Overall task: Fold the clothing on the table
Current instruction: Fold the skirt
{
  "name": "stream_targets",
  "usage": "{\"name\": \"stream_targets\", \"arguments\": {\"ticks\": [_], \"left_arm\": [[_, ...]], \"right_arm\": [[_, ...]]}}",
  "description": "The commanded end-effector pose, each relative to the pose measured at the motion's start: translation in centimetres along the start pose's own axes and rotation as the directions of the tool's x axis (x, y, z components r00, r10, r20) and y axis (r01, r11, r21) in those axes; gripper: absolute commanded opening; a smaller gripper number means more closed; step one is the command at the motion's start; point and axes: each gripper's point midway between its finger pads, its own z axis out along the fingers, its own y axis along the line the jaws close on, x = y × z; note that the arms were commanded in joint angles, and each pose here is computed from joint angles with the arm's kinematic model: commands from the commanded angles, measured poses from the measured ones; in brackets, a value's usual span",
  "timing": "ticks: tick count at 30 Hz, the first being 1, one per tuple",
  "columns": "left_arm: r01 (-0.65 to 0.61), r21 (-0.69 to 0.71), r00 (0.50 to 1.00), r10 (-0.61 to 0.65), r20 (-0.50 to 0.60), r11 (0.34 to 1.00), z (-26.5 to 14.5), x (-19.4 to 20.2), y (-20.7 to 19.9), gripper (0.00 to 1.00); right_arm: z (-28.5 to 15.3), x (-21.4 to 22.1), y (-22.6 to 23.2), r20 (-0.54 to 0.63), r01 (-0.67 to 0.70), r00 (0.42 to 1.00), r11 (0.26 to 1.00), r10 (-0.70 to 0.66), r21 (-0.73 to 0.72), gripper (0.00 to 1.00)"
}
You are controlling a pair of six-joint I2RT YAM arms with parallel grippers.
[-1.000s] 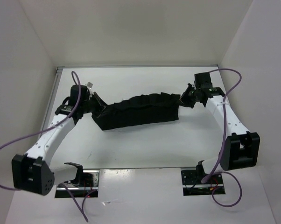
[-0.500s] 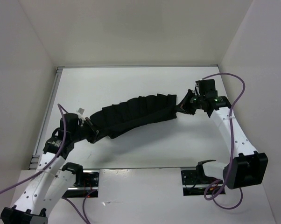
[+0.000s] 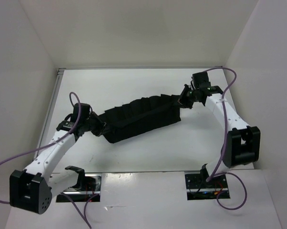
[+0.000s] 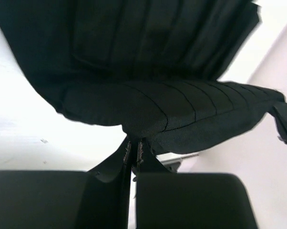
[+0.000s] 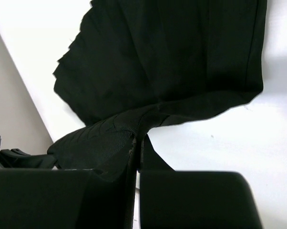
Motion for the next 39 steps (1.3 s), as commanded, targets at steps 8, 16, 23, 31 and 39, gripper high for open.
{"name": "stream_targets", "arguments": {"ticks": [8, 16, 23, 31, 39], "left_arm": [[0.0, -0.112, 0.999, 0.006, 0.053, 0.994, 4.0, -4.0, 0.6, 0.0], [0.01, -0.146, 0.995, 0.005, 0.104, 0.989, 7.5, -8.2, -0.5, 0.09], [0.043, -0.093, 0.971, -0.019, 0.238, 0.995, 9.4, -15.4, -3.4, 0.79], [-0.037, -0.018, 0.976, 0.04, 0.214, 0.999, 3.9, -10.4, -4.1, 0.85], [-0.092, -0.007, 0.988, 0.093, 0.126, 0.996, 1.2, -3.8, -1.0, 0.62]], "right_arm": [[4.4, -5.4, 1.3, 0.07, 0.064, 0.995, 0.998, -0.064, 0.001, 0.0], [8.4, -7.4, 1.1, 0.072, 0.066, 0.995, 0.998, -0.067, 0.025, 0.08], [8.3, -12.5, 4.1, 0.276, 0.145, 0.953, 0.988, -0.128, -0.045, 0.45], [1.8, -9.7, -0.3, 0.3, 0.157, 0.931, 0.971, -0.207, 0.182, 0.81], [4.8, -4.5, -6.0, 0.065, 0.201, 0.971, 0.935, -0.229, 0.292, 0.82]]}}
